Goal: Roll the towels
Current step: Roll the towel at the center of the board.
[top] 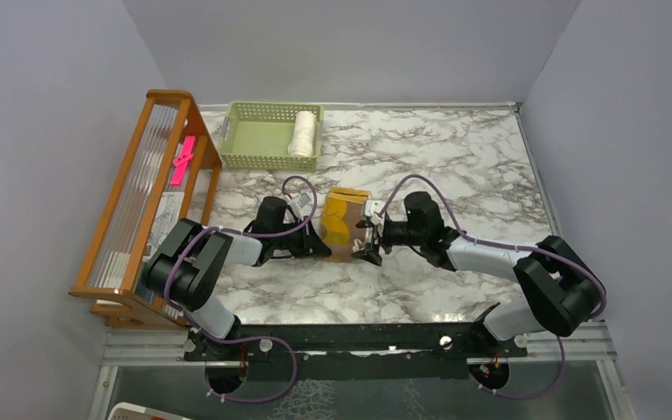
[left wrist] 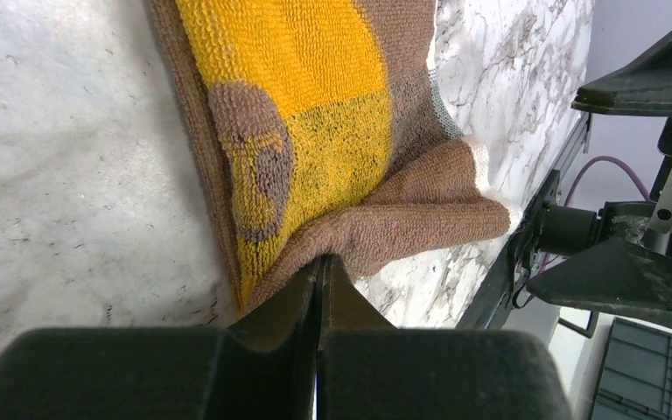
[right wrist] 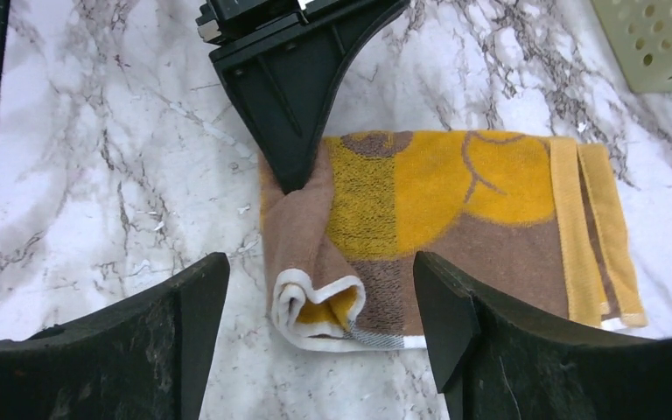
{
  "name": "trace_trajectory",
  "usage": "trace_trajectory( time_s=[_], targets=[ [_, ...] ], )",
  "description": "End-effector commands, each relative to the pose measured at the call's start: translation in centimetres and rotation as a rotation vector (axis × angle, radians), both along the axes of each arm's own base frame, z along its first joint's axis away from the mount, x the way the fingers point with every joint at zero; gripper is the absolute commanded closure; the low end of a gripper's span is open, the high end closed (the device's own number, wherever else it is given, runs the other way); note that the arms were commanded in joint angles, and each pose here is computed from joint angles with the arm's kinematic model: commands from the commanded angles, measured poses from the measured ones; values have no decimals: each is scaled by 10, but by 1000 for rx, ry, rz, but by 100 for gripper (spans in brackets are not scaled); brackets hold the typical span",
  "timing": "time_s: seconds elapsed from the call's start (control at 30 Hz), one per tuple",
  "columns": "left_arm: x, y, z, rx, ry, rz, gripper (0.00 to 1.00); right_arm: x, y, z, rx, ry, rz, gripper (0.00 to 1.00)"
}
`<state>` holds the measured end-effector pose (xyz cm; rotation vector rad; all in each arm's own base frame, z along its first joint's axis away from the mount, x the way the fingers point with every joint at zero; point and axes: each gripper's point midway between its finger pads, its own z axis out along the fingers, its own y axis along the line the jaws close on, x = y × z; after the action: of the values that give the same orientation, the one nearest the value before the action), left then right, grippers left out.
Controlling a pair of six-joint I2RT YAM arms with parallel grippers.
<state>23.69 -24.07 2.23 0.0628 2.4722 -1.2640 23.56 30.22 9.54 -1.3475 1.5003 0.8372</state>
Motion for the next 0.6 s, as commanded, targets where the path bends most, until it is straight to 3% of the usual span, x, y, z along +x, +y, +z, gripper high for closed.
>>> trace_trajectory(
  time_s=[0.0, 0.43, 0.57],
  targets=[
    [-16, 28, -47, 181, 76, 44, 100, 10, 11, 9, 29, -152, 57, 23],
    [-11, 27, -40, 175, 61, 48, 100, -9, 24, -38, -66, -25, 148, 39],
    [-10, 27, -40, 183, 62, 48, 100, -8, 23, -50, -100, 32, 124, 52]
  ],
)
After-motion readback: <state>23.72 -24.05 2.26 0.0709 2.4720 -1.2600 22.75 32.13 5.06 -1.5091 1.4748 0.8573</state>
